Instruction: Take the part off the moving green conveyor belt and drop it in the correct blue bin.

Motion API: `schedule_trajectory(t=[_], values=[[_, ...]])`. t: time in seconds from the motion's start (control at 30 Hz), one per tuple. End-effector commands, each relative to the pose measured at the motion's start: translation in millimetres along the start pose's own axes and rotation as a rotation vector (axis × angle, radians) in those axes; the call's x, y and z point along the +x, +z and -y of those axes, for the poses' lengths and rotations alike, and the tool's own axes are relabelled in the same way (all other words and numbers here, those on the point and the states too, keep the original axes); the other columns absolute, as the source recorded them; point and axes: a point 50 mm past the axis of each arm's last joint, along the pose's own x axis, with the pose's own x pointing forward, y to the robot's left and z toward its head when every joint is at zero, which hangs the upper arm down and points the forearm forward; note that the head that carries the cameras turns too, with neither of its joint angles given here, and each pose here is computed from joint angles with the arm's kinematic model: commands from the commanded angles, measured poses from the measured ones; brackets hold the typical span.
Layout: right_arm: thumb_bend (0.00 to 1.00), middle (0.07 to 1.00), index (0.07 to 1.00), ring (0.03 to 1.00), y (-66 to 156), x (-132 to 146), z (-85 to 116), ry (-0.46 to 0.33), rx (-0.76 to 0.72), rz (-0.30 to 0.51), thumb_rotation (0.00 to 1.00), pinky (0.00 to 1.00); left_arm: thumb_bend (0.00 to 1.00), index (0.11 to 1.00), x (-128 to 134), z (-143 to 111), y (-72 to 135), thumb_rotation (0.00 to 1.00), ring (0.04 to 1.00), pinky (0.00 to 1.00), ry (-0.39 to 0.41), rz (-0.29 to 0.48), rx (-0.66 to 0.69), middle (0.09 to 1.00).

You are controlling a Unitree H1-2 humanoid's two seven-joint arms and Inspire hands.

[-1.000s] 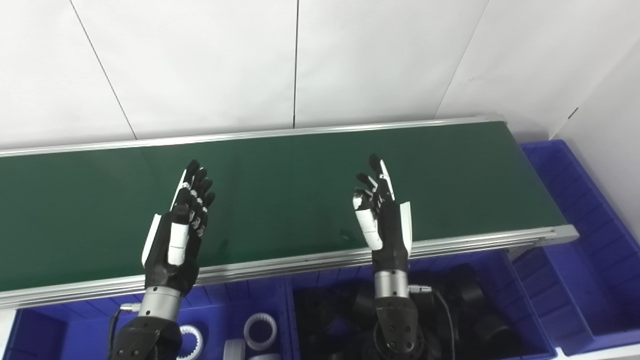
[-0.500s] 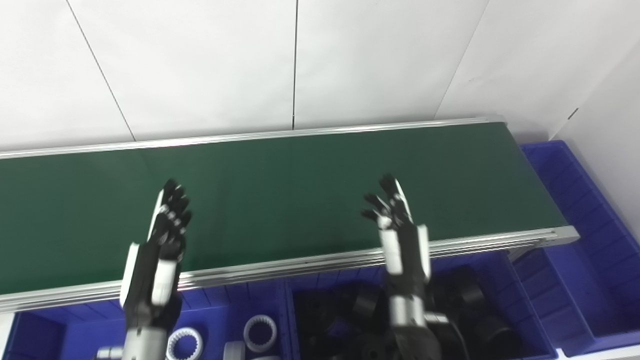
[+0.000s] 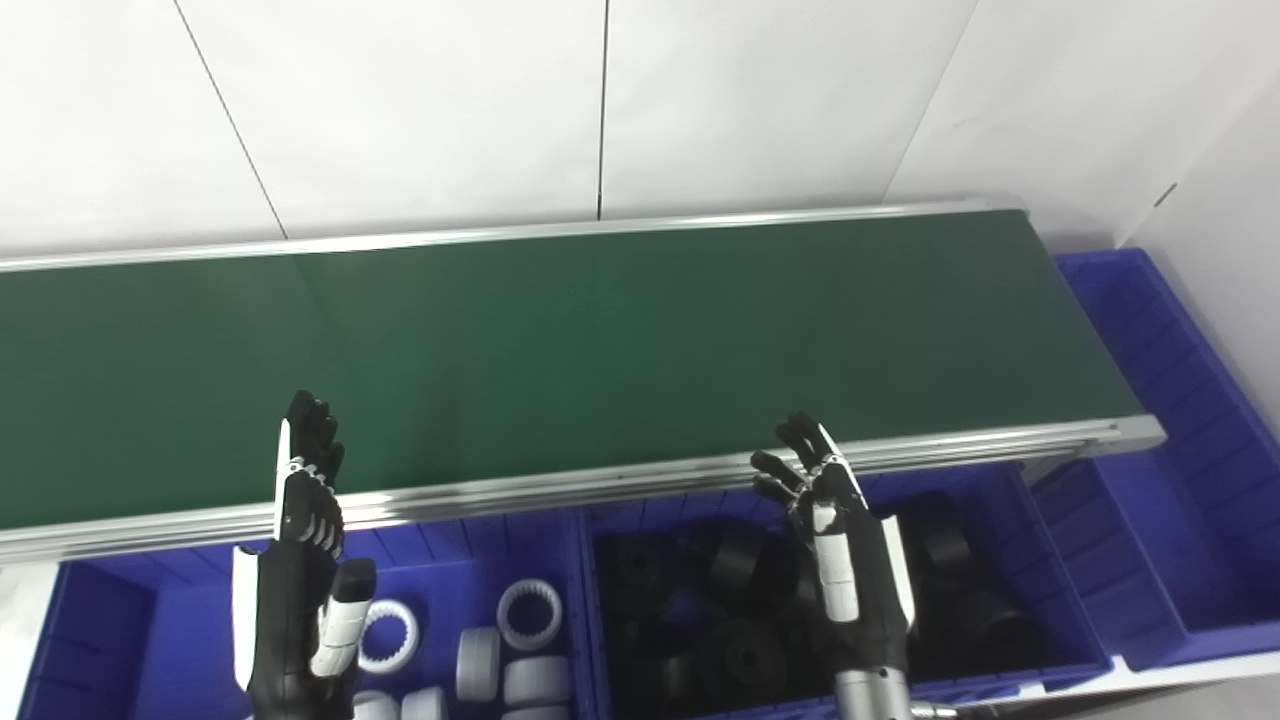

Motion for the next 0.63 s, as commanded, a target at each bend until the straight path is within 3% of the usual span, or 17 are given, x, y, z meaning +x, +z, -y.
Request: schedule_trajectory(t=[0.0,0.2,0.33,0.43,0.6], values=[[0.84,0.899,0.896,0.818,16.1,-6.4,-3.1,0.007,-0.011,0.107,0.90,0.78,0.67,1.000,0.6,-0.3,13.4,0.90,1.000,1.00,-0.034,0.028,-0.019,1.000],[0.80,0.884,0.900,0.814,22.0,-36.5,-4.3,-0.042,-0.040,0.101,0.89,0.78,0.71,1.000,1.5,-2.9,18.9,0.90,0.998,1.00,-0.133,-0.009,-0.012,1.000],[0.76,0.902,0.910,0.823,18.0,-48.4,-6.1,-0.079,-0.060,0.074,0.91,0.76,0.68,1.000,9.7,-1.9,15.0,0.90,0.990,0.98,-0.204,-0.017,-0.012,1.000],[0.76,0.900,0.914,0.819,8.9,-45.0,-6.7,-0.079,-0.064,0.065,0.90,0.75,0.69,1.000,16.1,-1.1,6.9,0.88,0.983,0.98,-0.227,-0.026,-0.022,0.988],[0.75,0.914,0.918,0.833,-12.6,-24.5,-5.6,0.003,-0.110,0.062,0.90,0.76,0.69,1.000,23.3,-3.1,-8.3,0.87,0.958,0.95,-0.214,-0.035,-0.043,0.932]])
